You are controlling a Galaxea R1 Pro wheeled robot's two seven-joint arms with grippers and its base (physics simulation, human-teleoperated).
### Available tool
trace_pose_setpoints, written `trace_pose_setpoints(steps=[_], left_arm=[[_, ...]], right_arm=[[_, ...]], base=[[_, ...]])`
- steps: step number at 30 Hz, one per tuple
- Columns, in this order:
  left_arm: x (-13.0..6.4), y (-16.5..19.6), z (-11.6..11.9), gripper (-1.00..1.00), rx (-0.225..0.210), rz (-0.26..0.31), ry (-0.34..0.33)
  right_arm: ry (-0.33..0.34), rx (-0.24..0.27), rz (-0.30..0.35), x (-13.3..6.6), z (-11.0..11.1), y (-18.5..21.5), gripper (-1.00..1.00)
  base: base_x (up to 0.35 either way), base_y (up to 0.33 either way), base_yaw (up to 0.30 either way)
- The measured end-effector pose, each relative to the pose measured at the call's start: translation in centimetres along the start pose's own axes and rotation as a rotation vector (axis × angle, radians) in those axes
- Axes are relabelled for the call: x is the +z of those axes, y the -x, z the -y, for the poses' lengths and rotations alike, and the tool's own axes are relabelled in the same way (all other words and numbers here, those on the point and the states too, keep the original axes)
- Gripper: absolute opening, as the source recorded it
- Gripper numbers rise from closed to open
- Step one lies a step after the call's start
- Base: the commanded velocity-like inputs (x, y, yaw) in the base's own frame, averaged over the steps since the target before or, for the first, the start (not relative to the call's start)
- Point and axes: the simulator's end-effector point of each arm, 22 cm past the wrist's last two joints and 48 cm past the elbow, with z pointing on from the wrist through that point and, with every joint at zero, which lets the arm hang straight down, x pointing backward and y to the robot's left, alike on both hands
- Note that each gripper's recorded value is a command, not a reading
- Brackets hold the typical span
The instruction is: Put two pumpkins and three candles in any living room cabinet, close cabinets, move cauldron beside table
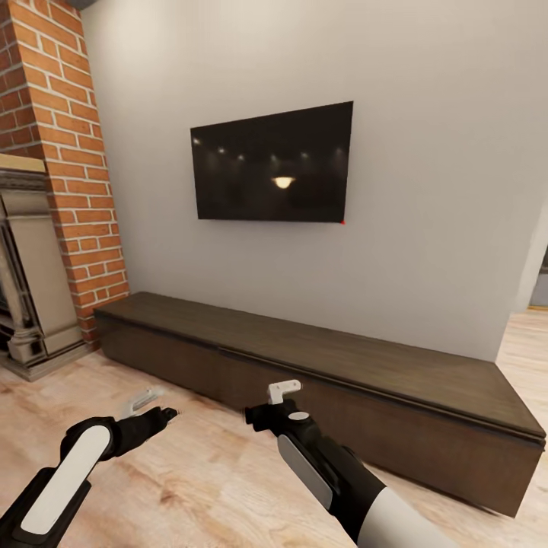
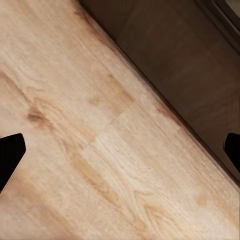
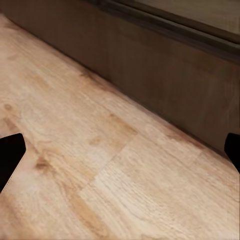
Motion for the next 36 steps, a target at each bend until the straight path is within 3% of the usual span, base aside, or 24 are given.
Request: trace_pose_setpoints(steps=[28, 36], left_arm=[[-0.4, 1.1, -0.8, 1.00, -0.029, 0.021, 0.006], [-0.4, 1.0, -0.8, 1.00, -0.029, 0.020, 0.008]], right_arm=[[-0.009, -0.012, 0.007, -0.2, 0.1, 0.3, 1.00], [-0.069, -0.008, 0.004, -0.2, 1.3, 0.1, 1.00]], base=[[0.000, 0.068, 0.264], [0.000, 0.000, 0.273]])
